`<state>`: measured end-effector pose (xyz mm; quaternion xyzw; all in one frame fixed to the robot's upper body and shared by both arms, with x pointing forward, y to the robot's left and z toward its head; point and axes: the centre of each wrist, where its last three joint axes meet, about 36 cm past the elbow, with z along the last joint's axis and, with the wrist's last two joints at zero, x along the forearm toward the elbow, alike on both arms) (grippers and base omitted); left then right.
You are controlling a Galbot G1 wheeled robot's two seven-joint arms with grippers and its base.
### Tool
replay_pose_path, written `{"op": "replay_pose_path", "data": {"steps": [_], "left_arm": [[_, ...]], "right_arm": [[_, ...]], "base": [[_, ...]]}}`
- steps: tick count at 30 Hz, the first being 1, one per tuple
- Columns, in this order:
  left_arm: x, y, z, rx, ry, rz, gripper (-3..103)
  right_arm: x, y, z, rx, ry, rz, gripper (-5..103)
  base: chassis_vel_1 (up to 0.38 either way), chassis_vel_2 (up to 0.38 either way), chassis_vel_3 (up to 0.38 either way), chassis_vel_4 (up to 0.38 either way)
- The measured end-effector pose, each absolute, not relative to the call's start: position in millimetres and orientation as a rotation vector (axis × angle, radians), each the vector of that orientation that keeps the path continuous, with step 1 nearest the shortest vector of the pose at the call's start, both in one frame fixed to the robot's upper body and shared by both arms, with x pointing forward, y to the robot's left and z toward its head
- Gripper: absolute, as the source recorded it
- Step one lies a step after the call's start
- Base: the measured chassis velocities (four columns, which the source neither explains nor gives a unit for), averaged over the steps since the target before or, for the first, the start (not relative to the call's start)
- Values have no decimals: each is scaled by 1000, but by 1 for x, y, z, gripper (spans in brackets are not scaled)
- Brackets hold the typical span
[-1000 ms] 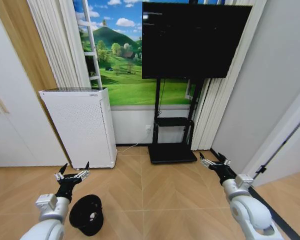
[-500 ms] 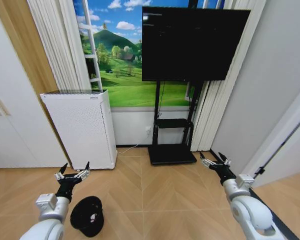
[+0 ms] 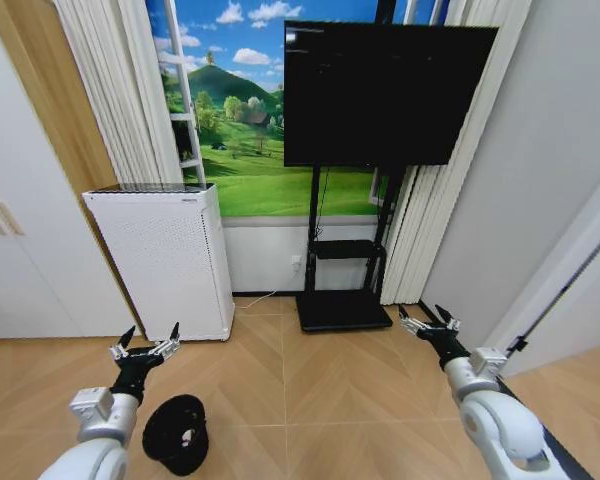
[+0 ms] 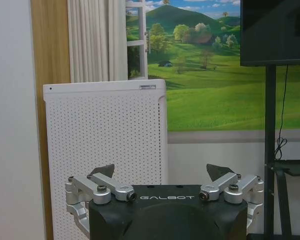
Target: Pick up the trash bin and place the garbage on the floor into it.
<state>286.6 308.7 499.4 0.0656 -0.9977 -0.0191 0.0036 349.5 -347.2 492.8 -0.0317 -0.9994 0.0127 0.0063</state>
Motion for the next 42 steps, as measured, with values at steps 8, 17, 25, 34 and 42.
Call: {"op": "replay_pose_path", "data": {"steps": [8,17,25,34,42], "left_arm": [[288,310,497,211,-3126,-72,100],[288,310,497,204,-3130,-75,100],[288,310,497,200,-3131,-75,100],[287,310,497,195,-3135,-72,100],[287,311,498,190,-3138,-73,100]], "right_arm": [[347,-347,491,-110,-3121,38,100],[345,-347,493,-115,-3127,42,100],[342,-346,495,-116,-3132,41,100],[339,-346,497,-120,-3132,46,100],[338,-346,499,-122,-3134,45,100]], "base": [[0,0,0,0],[49,-47,-44,49],[159,-152,-163,149],[124,-132,-124,127],[149,-145,-157,164]]}}
